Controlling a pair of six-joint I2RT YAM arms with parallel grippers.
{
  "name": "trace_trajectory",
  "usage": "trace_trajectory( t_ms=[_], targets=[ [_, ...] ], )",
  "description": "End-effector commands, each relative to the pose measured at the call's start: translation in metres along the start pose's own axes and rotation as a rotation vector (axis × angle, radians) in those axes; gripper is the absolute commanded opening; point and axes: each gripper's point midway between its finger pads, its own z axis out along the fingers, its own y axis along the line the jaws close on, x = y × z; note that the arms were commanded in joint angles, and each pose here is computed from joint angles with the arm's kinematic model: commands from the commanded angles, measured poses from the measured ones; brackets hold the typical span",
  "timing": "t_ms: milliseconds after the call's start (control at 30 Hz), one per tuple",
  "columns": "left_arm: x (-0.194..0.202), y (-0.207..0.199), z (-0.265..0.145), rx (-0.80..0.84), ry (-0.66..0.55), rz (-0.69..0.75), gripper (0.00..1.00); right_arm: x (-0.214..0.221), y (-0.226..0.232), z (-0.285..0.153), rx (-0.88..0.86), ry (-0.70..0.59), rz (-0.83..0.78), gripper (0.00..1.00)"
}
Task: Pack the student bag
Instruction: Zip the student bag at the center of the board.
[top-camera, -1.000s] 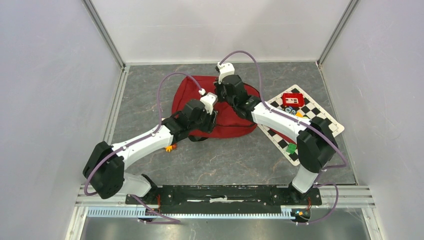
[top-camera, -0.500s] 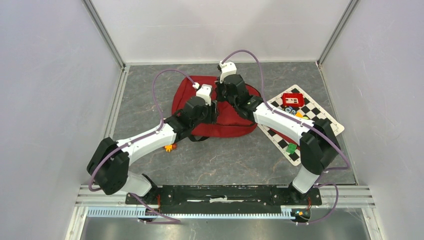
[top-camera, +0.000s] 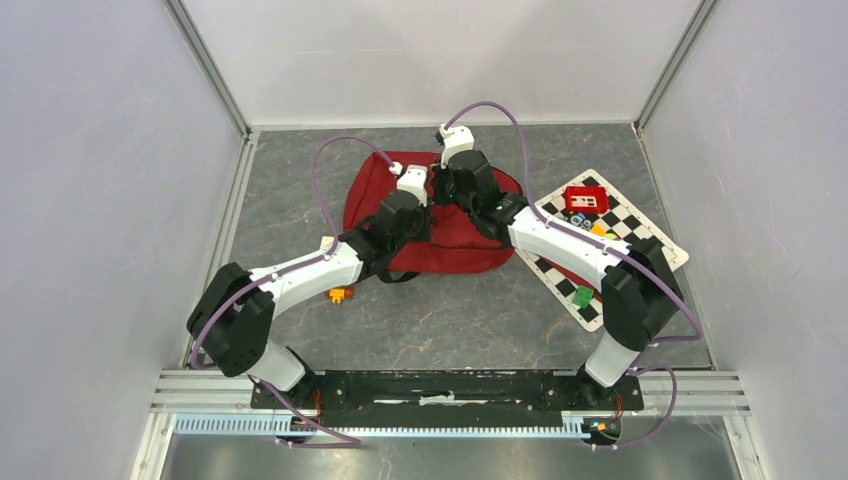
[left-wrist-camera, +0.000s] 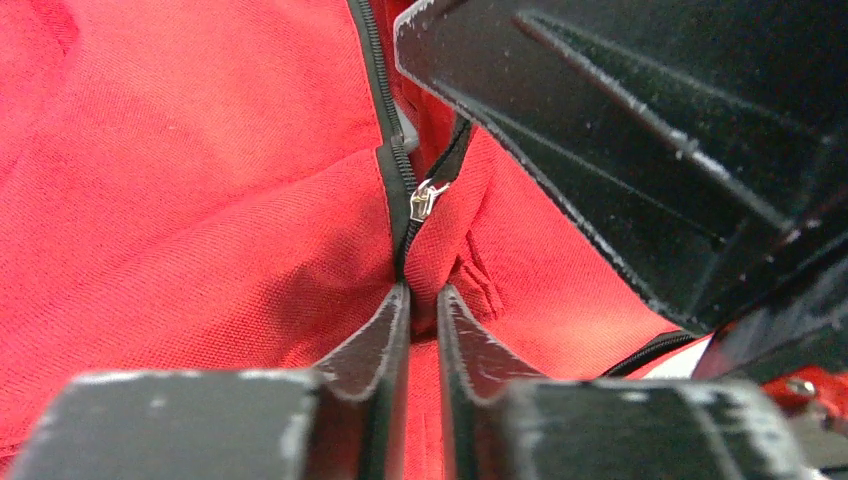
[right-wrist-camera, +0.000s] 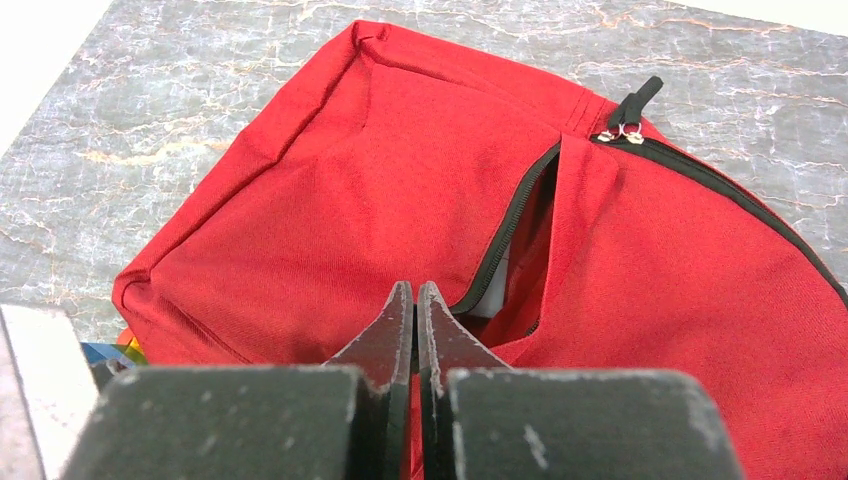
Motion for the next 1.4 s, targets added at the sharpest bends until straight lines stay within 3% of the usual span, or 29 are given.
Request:
trace_trajectory(
  t_ms=[0,67,400,633,900,1100,1167,1300,1367],
  targets=[
    [-0.034,-0.006,0.005,0.003,-0.106,-0.021,0.09,-0.023,-0.001,-0.008,-0.002,-0.061,0.019,0.0],
    [-0.028,-0.008,0.003,0.022,-0.089,-0.004,0.02,-0.022,-0.003,-0.005,0.01,-0.062,0.007,0.0],
    [0.043,0.004,-0.028,0.116,0.115,0.194,0.02,-0.032,-0.014,0.02,0.103,-0.09,-0.038,0.0],
    [0.073,0.014,-0.043,0.139,0.201,0.267,0.02,-0.027,-0.029,0.044,0.167,-0.073,-0.051,0.0],
    [0.077,0.007,-0.047,0.183,0.227,0.259,0.02,-0.031,-0.038,0.076,0.182,-0.082,-0.079,0.0],
    [0.056,-0.006,-0.051,0.21,0.215,0.221,0.02,-0.042,-0.037,0.088,0.164,-0.098,-0.091,0.0],
    [0.04,-0.013,-0.049,0.219,0.21,0.199,0.1,-0.043,-0.033,0.086,0.142,-0.102,-0.088,0.0],
    [0.012,-0.028,-0.041,0.231,0.222,0.139,0.37,-0.045,-0.028,0.079,0.105,-0.113,-0.069,0.0],
    [0.001,-0.032,-0.034,0.232,0.196,0.098,0.45,-0.046,-0.025,0.075,0.087,-0.111,-0.061,0.0]
  ],
)
